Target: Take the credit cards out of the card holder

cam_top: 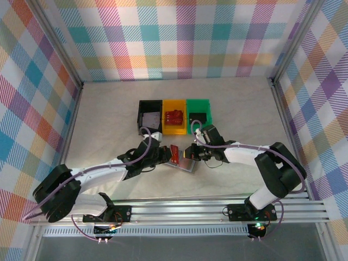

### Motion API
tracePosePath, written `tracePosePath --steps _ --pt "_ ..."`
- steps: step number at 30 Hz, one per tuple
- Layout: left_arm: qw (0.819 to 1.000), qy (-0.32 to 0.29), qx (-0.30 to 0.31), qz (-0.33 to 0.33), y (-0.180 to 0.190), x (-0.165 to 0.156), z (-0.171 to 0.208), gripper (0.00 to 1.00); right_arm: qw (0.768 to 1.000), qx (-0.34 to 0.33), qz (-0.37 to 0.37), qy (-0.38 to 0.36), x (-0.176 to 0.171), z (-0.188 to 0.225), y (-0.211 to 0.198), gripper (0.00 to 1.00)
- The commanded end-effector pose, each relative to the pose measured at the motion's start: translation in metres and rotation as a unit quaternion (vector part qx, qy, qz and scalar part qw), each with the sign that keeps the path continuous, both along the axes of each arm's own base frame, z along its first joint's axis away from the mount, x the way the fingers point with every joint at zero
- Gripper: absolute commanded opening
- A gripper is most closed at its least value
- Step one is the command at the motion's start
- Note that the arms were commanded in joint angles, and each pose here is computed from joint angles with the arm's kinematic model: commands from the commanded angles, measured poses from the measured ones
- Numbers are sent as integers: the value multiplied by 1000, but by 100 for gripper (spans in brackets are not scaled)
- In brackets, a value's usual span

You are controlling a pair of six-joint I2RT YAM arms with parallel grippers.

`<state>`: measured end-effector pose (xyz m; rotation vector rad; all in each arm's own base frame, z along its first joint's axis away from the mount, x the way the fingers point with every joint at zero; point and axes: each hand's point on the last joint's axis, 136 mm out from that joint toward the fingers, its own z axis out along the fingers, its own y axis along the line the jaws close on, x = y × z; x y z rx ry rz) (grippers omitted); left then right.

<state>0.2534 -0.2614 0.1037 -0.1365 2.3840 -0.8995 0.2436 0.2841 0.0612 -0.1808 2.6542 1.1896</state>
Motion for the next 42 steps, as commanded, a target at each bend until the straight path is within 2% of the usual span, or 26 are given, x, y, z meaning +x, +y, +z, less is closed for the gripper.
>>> tracePosePath --steps 1,6,7,9,11,13,17,22,28,42 --pt "999 -5 31 13 20 0 0 0 999 30 25 -36 -3 22 5 0" --pt "999 -2 17 -41 12 -10 17 0 994 77 59 -52 -14 55 12 2" --pt "998 3 14 -57 8 -14 18 0 993 86 64 -55 -16 61 13 8" --pt "996 12 15 -86 4 -22 20 0 990 102 74 -62 -21 72 14 29" --pt "993 22 17 -114 2 -30 21 0 989 108 79 -62 -25 76 13 39" --pt "989 29 18 -147 0 -38 24 0 988 113 81 -62 -27 77 11 44" --pt "978 45 24 -201 2 -51 36 0 986 125 95 -60 -34 75 11 47" --pt "973 53 -8 -226 -6 -55 50 0 979 148 120 -73 -44 75 12 51" --pt "972 57 -5 -227 -5 -55 50 0 975 150 128 -106 -49 74 8 52" --pt "971 41 -37 -232 -7 -56 65 0 972 156 135 -108 -51 68 11 52"
